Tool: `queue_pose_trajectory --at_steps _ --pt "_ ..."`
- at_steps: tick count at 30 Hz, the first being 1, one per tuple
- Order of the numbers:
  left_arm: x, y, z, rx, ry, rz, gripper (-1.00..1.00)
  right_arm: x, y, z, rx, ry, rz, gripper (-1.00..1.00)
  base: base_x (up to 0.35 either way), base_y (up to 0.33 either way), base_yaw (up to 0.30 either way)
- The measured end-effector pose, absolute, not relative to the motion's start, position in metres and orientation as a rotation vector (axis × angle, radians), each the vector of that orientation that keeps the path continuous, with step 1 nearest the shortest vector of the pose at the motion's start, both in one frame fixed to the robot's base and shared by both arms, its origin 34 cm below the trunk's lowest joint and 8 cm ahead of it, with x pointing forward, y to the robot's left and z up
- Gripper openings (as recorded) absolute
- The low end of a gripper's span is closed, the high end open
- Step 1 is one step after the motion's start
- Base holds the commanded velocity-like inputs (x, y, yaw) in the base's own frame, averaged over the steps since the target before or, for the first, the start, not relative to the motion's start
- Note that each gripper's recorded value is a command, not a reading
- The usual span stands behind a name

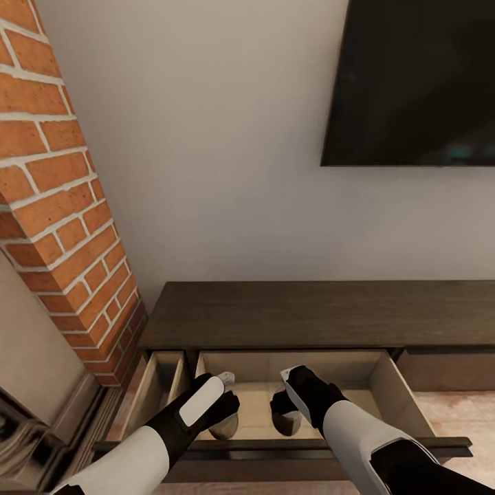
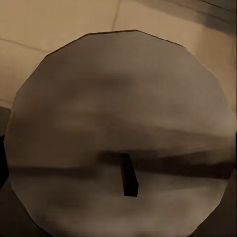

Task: Place each of the two pumpkins and all three candles from the living room inside a cabinet in the living room (use any cabinet), then make sure every cabinet is closed, and position the cauldron so it is next to a table in the living room.

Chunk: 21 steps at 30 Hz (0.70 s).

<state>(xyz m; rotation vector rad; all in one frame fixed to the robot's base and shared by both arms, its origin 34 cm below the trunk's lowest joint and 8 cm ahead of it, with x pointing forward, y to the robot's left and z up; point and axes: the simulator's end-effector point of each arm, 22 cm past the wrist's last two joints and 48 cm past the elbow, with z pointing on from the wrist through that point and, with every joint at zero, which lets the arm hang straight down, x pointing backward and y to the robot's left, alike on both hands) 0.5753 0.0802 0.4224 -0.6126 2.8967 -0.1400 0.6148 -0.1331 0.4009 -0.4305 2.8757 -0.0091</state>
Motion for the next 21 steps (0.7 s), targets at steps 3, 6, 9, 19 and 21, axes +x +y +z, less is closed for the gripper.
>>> queue_pose_trajectory --at_steps 3,6,9,19,21 --pt "0.575 0.082 0.416 -0.612 2.894 -0.136 -1.00 0.617 -0.141 0.395 -0.422 2.868 -0.063 -1.00 0.000 0.000 0.000" --pt "0.578 0.085 0.418 -0.624 2.887 -0.141 -1.00 0.619 -0.143 0.396 -0.417 2.863 -0.078 -1.00 0.000 0.000 0.000" --pt "0.583 0.083 0.423 -0.649 2.874 -0.172 -1.00 0.619 -0.143 0.397 -0.415 2.862 -0.080 -1.00 0.009 0.000 0.000" --pt "0.594 0.079 0.434 -0.647 2.846 -0.215 -1.00 0.617 -0.143 0.396 -0.415 2.869 -0.077 -1.00 0.175 -0.038 0.000" --pt "0.593 0.079 0.433 -0.649 2.847 -0.214 -1.00 0.615 -0.144 0.394 -0.416 2.873 -0.077 -1.00 0.013 -0.006 0.000"
